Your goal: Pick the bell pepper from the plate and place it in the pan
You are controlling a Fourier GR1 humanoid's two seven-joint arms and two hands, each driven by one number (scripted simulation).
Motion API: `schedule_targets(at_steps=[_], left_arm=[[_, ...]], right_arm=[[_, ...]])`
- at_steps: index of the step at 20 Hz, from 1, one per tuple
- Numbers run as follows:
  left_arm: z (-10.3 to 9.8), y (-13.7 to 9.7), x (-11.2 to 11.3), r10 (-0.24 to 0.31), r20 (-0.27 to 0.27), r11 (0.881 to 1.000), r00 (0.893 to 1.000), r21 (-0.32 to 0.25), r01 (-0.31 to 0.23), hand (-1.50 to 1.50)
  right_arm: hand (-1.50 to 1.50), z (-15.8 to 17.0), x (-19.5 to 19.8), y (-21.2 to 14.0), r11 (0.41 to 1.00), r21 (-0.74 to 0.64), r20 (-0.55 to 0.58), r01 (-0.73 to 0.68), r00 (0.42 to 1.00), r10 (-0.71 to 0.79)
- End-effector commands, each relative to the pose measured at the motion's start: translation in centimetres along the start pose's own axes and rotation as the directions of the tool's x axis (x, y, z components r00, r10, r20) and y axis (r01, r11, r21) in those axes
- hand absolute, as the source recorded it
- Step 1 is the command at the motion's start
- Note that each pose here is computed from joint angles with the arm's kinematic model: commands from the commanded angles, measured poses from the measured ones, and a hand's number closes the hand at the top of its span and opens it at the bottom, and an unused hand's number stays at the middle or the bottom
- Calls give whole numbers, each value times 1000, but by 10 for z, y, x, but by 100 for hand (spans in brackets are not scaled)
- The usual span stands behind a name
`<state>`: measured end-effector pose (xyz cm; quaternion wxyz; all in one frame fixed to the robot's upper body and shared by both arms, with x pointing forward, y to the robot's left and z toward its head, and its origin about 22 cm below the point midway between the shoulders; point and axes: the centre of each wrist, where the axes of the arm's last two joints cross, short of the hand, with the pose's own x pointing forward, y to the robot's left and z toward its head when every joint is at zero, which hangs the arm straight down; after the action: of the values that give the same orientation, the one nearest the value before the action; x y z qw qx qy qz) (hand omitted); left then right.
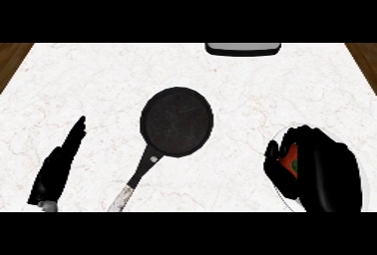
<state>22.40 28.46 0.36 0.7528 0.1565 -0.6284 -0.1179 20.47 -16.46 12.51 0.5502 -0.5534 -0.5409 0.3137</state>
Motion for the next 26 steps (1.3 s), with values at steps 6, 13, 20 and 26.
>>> schedule_targets(at_steps=[6, 13, 20, 26], left_arm=[[-1, -9, -4, -9, 22, 1000, 1000, -5, 10, 0], [-10, -8, 10, 0, 26, 1000, 1000, -23, 1, 0], [-6, -19, 26, 3, 31, 998, 1000, -69, 0, 0], [-12, -20, 22, -4, 56, 999, 998, -54, 7, 0]], right_arm=[[150, -45, 93, -7, 982, -8, 17, 187, 982, -187], [150, -87, 138, 45, 959, 78, -22, 272, 962, -271], [150, -112, 142, 107, 951, 155, -75, 267, 963, -258], [150, -137, 144, 124, 941, 316, -25, 122, 992, -121]])
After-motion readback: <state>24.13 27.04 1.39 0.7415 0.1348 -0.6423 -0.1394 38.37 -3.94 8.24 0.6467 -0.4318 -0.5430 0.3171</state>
